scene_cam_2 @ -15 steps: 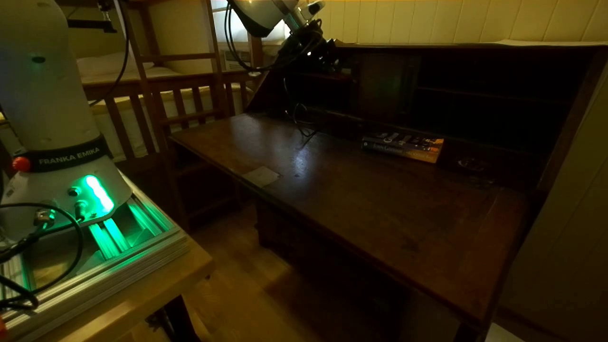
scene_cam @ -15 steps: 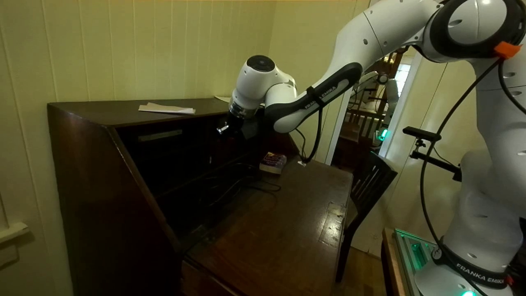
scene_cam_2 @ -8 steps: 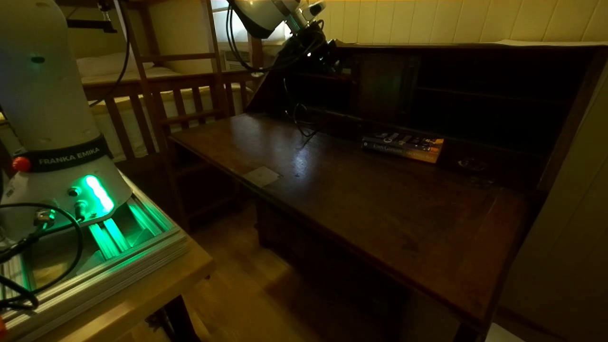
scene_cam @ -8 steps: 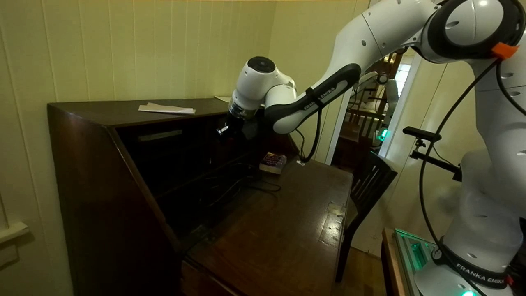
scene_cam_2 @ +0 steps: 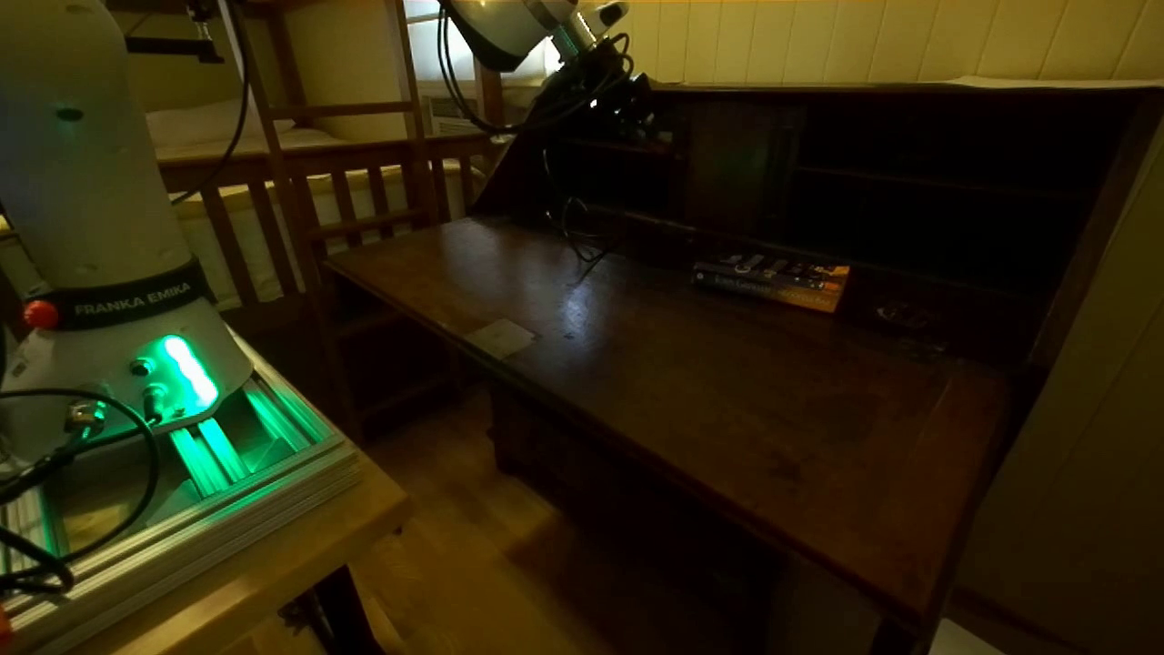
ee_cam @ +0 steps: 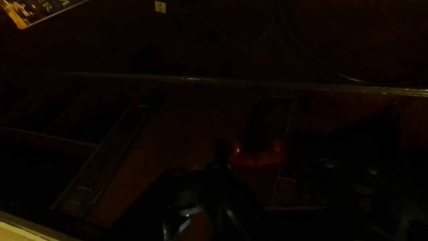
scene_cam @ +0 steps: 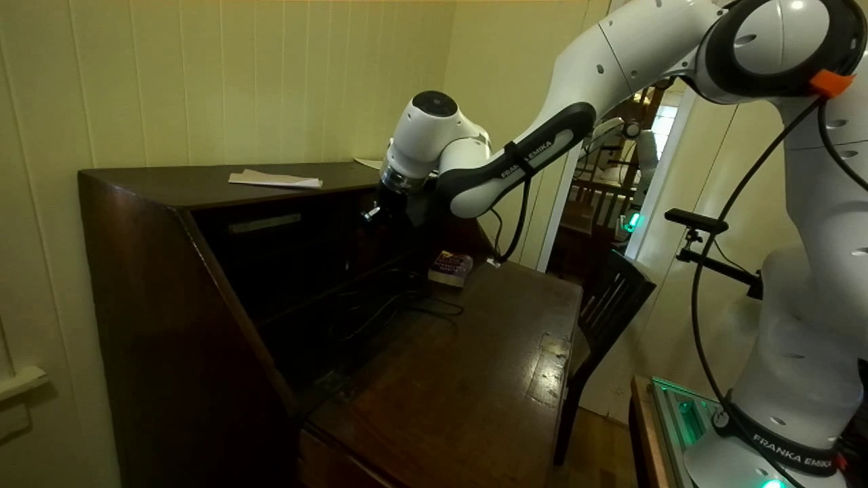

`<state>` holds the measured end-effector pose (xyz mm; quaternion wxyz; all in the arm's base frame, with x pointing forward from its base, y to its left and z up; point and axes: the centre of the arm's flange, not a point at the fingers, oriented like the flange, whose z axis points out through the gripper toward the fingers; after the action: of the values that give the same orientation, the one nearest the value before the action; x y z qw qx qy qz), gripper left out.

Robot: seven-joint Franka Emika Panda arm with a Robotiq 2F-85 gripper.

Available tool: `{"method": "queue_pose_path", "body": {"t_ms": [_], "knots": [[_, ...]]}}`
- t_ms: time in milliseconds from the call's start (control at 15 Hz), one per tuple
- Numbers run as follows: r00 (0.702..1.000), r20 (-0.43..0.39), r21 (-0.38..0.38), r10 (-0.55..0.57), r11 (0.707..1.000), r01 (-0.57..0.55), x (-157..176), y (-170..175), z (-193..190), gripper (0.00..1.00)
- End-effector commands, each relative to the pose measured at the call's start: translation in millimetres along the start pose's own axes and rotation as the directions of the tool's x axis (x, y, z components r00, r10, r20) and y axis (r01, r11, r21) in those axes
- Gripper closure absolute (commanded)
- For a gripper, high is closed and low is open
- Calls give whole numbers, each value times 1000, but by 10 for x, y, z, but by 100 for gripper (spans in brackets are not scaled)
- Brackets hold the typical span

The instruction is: Put the pen on the top, on the desk shelf

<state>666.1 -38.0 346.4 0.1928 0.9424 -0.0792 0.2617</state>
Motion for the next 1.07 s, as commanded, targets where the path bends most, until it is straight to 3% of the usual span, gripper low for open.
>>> {"method": "queue_pose_path", "body": {"t_ms": [0,533,733,1000], "knots": [[1000,-9,35,-25,999,25,3,226,72,76],[1000,-20,54,-12,998,13,-194,567,139,76],[1000,-5,28,24,999,-24,-246,830,171,76],[999,-26,17,21,1000,-20,-276,876,113,76]]}}
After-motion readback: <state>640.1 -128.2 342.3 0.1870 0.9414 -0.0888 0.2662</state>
